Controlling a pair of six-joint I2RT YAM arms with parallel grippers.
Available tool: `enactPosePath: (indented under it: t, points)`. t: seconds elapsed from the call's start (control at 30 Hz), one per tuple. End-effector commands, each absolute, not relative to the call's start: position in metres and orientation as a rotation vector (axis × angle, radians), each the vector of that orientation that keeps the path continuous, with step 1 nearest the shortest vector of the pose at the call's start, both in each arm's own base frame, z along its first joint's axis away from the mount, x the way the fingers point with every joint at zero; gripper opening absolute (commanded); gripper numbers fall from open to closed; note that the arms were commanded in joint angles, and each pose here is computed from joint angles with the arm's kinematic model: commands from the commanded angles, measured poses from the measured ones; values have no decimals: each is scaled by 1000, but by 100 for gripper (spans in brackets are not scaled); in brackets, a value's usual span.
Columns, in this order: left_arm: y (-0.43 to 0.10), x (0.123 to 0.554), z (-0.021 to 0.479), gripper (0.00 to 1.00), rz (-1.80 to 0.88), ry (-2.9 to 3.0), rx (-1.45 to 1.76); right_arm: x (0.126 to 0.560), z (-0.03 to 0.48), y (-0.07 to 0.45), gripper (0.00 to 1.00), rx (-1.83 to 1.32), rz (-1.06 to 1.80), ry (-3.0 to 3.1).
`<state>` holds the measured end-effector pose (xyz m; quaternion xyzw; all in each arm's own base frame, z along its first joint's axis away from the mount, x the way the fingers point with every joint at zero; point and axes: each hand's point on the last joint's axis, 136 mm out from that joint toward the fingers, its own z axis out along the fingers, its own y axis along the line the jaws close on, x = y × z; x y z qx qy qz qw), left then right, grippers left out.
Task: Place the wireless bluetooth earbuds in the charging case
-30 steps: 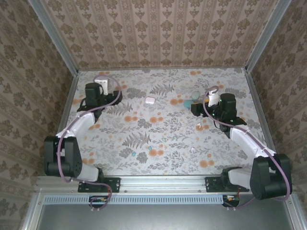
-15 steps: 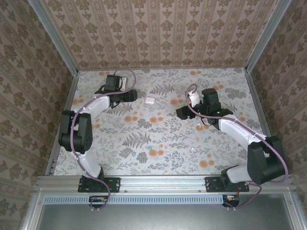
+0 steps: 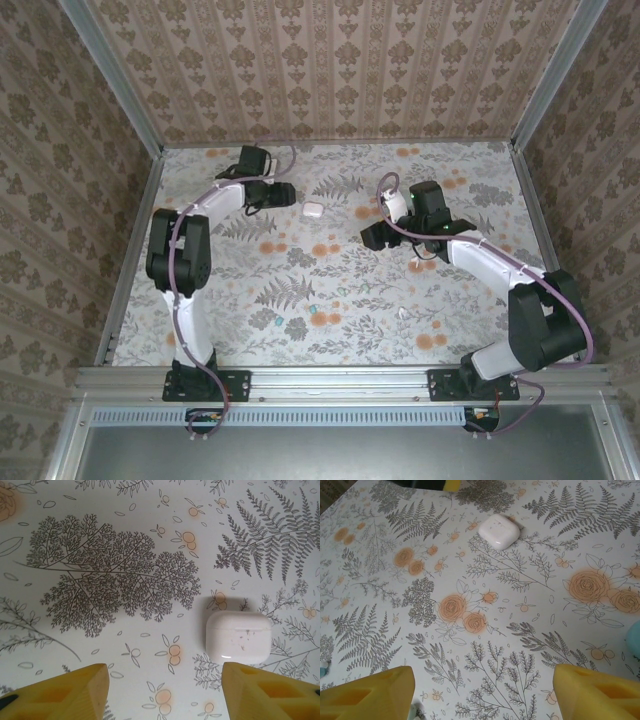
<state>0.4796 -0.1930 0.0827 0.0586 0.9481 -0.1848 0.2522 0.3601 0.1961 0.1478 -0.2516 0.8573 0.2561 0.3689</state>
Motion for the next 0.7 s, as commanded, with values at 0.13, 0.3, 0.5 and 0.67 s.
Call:
enactPosePath:
  t: [0.13, 0.3, 0.5, 0.67]
  points:
    - [-200, 485, 79, 62, -466, 2626, 149, 357, 143, 204, 75, -652, 697, 2243]
    - [-219, 487, 75, 61, -497, 2639, 205, 355, 137, 204, 75, -641, 698, 2264]
    - [-235, 488, 63, 60, -449, 2670, 246, 350, 133, 204, 75, -618, 706, 2297]
    - [-247, 489, 51, 60, -401, 2700, 285, 345, 131, 201, 76, -621, 694, 2306]
